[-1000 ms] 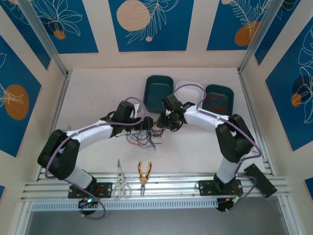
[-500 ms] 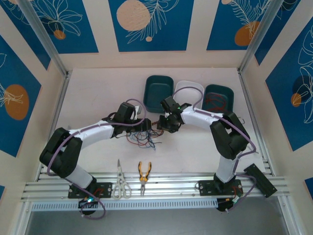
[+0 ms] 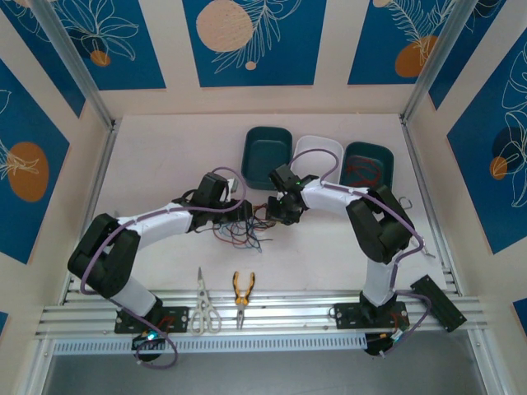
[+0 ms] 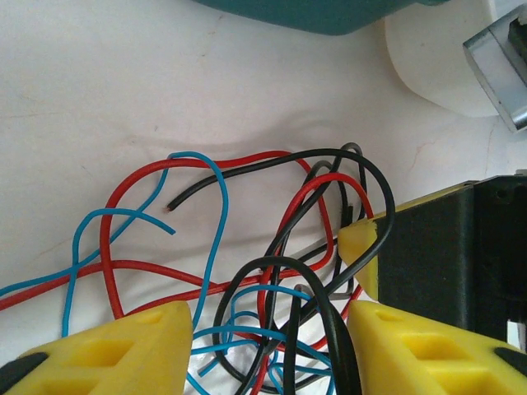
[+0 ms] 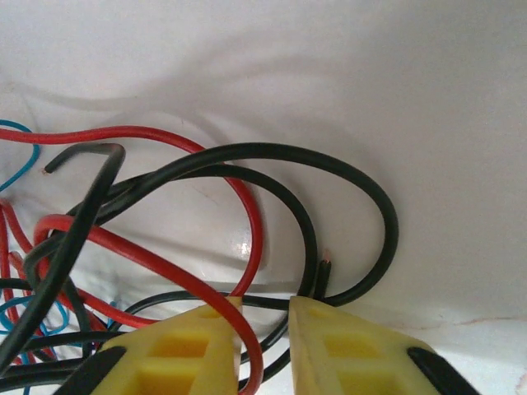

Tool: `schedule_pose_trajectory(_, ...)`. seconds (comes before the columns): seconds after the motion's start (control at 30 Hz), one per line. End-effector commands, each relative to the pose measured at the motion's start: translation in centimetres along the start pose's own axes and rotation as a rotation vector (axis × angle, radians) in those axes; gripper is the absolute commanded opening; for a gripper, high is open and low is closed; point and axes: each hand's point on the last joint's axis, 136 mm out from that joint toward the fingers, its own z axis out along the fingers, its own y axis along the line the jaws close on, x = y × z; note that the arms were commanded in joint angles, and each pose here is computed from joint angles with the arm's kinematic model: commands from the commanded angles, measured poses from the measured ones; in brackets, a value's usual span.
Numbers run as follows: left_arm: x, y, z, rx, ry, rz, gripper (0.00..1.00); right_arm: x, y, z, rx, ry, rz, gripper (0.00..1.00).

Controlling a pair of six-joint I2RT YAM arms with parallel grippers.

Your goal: Untangle the cables

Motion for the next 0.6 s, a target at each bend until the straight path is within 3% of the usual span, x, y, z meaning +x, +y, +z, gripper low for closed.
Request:
schedule_pose_trajectory(0.0, 0.7, 0.5, 0.3, -0.017, 0.011, 0.001, 0.50, -0.1, 0.3, 0.4, 0.003, 0.004, 0.010, 0.17)
schedule_pose_trajectory(0.37, 0.8, 1.9, -0.8, -0.112, -0.001, 0.013, 0.38, -0.9, 1.3, -2.5, 0.005, -0.057, -0.017, 0.01)
schedule_pose_trajectory(0.57, 1.1, 3.8, -1.3, -0.204, -0.005, -0.004, 0.28, -1.0, 2.4, -5.9, -0.001, -0.122, -0.062, 0.00)
